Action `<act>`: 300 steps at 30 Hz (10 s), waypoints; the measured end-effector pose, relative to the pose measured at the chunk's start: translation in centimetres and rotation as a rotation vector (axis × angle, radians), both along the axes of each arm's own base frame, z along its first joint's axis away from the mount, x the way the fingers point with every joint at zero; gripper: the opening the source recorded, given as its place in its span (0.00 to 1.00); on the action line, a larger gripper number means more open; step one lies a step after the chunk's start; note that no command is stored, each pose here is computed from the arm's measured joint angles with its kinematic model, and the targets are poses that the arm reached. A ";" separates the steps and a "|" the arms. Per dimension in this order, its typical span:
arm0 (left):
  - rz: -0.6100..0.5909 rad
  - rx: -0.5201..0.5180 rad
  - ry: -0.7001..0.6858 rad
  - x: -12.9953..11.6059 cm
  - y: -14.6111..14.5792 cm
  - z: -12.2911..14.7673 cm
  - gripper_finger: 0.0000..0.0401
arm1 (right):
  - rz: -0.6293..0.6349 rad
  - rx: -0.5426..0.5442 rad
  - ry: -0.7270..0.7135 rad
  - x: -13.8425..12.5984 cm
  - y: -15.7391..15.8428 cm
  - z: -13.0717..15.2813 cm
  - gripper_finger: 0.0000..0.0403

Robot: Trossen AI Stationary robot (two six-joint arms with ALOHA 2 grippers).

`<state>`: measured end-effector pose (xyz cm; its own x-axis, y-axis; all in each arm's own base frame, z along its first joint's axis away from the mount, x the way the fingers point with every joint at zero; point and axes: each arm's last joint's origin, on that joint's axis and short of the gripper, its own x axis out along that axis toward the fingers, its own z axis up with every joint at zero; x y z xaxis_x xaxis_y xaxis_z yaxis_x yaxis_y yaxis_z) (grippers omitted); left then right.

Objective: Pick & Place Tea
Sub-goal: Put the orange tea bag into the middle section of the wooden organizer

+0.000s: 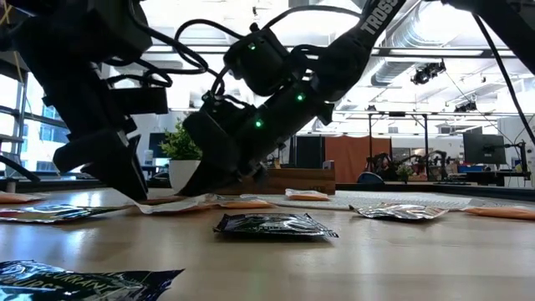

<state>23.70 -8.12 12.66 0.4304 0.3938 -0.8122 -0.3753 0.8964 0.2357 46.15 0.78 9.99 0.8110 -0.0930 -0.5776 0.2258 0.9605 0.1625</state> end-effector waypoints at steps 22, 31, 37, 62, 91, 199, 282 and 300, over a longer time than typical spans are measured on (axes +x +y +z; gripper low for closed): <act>0.064 0.146 -0.019 -0.7 0.7 0.8 0.53 | -0.096 -0.522 0.233 -5.8 -8.8 12.4 0.00; 0.113 0.107 0.006 -0.3 2.1 0.7 0.53 | -0.122 -0.335 0.218 -7.3 -13.9 11.4 0.00; 0.145 0.108 0.007 -0.1 2.9 0.7 0.53 | -0.114 -0.355 0.190 -8.0 -13.7 9.4 0.00; 0.124 0.112 0.004 0.0 2.8 0.8 0.53 | -0.035 -0.398 0.078 -7.3 -10.2 10.9 0.29; 0.066 0.018 -0.224 2.3 2.0 1.8 0.53 | 0.683 -0.202 0.501 -13.2 7.7 6.8 0.55; 0.058 0.060 -0.117 1.5 2.3 1.3 0.53 | 0.238 -1.244 0.525 -7.8 -8.4 7.7 0.02; -0.541 -0.363 0.168 2.9 -3.5 2.8 0.56 | 0.010 -0.715 0.093 -6.4 4.4 5.4 0.26; -0.269 -0.338 0.217 3.5 -2.5 0.5 0.12 | 0.028 -0.681 0.059 -6.3 4.4 5.5 0.26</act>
